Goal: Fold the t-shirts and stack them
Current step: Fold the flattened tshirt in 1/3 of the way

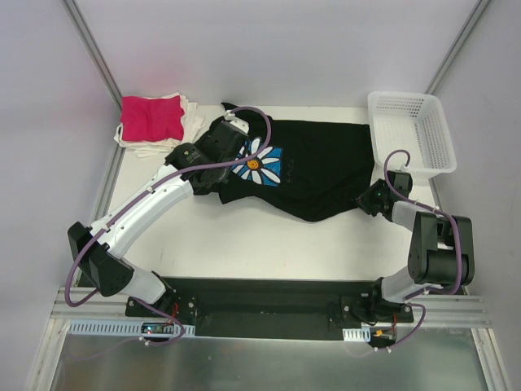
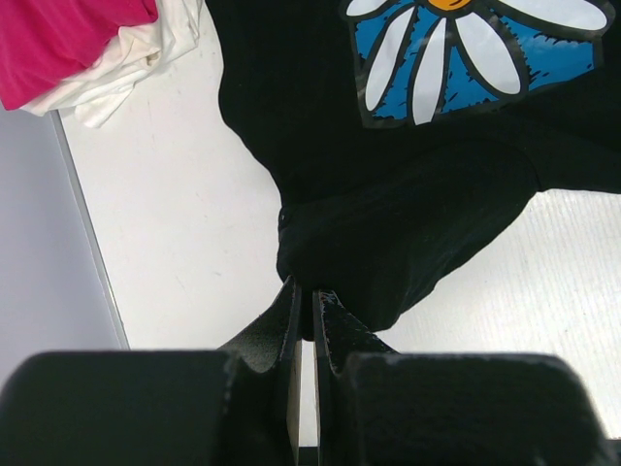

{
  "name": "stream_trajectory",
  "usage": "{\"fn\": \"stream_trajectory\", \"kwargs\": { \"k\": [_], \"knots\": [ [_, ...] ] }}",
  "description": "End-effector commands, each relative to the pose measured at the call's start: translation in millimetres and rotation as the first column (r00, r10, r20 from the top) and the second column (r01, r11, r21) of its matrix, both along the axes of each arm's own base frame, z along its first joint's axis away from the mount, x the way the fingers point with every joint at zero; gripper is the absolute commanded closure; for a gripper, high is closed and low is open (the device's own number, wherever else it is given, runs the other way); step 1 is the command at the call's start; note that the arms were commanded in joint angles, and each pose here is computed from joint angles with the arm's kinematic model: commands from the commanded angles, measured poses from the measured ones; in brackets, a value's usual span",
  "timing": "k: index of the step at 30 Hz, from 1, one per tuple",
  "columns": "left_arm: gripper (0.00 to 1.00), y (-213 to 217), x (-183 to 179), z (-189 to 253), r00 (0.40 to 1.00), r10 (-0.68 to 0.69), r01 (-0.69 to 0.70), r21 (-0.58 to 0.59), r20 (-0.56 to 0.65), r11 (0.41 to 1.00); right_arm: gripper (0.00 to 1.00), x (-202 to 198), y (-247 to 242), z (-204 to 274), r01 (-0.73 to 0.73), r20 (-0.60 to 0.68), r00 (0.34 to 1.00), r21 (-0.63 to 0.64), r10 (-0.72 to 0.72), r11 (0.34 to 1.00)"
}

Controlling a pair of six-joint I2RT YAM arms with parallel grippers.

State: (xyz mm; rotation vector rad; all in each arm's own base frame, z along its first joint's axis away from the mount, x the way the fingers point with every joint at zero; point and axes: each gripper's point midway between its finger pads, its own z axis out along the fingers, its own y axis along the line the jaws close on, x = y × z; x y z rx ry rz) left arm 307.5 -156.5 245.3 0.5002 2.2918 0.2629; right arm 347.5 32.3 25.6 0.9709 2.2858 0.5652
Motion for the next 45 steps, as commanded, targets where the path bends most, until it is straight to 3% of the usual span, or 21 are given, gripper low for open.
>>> {"fn": "stream_trajectory", "kwargs": {
  "k": [1, 11, 17, 25, 34, 40, 45],
  "knots": [
    [1.0, 1, 2, 7, 1.0, -0.001, 0.001, -0.025, 0.027, 1.0, 0.78, 18, -1, 13, 0.005, 0.058, 0.998, -0.013, -0.004, 1.0],
    [1.0, -1, 3, 4, 1.0, -0.006, 0.007, -0.023, 0.021, 1.0, 0.99, 19, -2, 13, 0.013, 0.063, 0.998, -0.022, -0.011, 1.0],
    [1.0, -1, 4, 2, 1.0, -0.003, 0.004, -0.025, 0.026, 1.0, 0.99, 10, -4, 32, 0.026, 0.105, 0.994, -0.037, -0.022, 0.999],
    [1.0, -1, 2, 1, 1.0, -0.005, 0.006, -0.033, 0.025, 0.999, 0.99, -11, -29, 113, 0.11, 0.299, 0.953, -0.191, -0.049, 0.975],
    [1.0, 15, -10, 11, 0.997, 0.046, -0.042, -0.056, 0.062, 0.998, 0.99, -48, -23, 118, 0.077, 0.275, 0.961, -0.201, -0.02, 0.977],
    [1.0, 58, -18, 35, 0.952, 0.227, -0.216, -0.078, 0.205, 0.973, 0.99, -74, -25, 124, 0.058, 0.269, 0.963, -0.248, 0.011, 0.967],
    [1.0, 70, -26, 41, 0.927, 0.287, -0.26, -0.138, 0.241, 0.956, 0.99, -87, -24, 125, 0.045, 0.251, 0.968, -0.254, 0.02, 0.966]
  ]
}}
